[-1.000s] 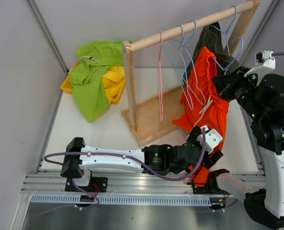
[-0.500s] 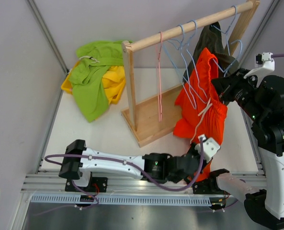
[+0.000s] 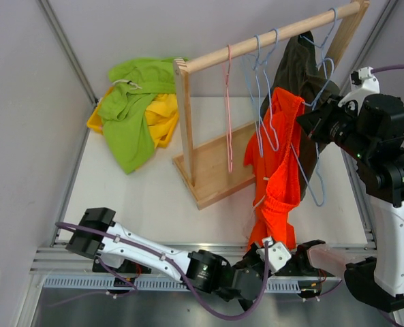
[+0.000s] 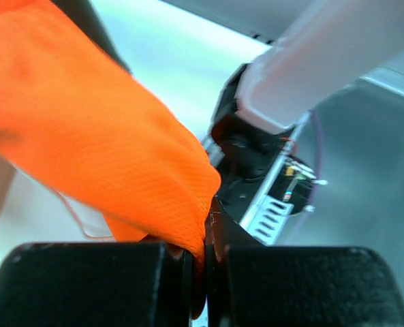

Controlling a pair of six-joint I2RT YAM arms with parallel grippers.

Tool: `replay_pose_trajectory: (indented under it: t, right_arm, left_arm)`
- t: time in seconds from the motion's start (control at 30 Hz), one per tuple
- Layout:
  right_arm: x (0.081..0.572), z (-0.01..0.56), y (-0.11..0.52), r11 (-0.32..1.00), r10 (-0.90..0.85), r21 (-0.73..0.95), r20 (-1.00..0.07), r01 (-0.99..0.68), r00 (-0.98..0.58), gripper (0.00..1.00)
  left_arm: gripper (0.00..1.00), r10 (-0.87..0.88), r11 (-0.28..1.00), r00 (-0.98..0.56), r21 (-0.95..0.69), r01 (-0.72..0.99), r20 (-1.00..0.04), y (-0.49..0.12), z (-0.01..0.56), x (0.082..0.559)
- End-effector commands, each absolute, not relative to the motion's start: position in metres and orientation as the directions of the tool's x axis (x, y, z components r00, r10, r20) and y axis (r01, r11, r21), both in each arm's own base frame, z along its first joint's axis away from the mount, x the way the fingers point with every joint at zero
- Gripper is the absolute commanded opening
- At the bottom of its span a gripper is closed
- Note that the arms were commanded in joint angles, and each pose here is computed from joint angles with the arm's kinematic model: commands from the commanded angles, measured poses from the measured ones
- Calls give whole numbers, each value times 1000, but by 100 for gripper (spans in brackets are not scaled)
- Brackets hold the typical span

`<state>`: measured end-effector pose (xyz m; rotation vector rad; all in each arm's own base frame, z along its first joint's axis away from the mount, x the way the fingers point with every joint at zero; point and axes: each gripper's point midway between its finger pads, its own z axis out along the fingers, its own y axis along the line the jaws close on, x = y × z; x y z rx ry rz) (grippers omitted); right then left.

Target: Remove the shorts from the hanger

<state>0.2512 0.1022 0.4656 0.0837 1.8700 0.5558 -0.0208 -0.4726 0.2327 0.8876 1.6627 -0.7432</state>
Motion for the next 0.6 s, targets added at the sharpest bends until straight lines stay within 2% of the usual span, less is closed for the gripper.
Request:
replay_pose_trajectory:
  t: [0.0,0.17,0.2,0.27,0.33,0.5,0.57]
  right_arm:
    - [244,536,90,871,394,406,-914,-277,-102,0]
    - [222,523,90,864,387,420,-907,-279,-169,0]
    - [217,511,91,862,382,431,-898,-267,-217,0]
    - [203,494,93,845,395,462,-878,-268,-269,0]
    - [184,476,94,834,399,484,-861,-264,-317,0]
    - [157,418,93,840,368,507,-794,-194,-484,0]
    - [150,414,86,850,368,495,-801,-179,-472,0]
  left_arm:
    - [0,168,506,-161,-55,861,-972,-473,247,-9]
    - [0,163,552,-107,0,834,-981,-483,263,37]
    - [0,119,569,-109,-22,822,-987,-488,286,46]
    - [0,136,627,-107,2,779,-985,-488,288,81]
    - [0,89,666,-105,-19,746,-990,-489,319,114]
    - [0,38,697,-43,-4,717,-998,-494,374,149]
    - [0,28,704,-24,3,710,-999,-493,395,153]
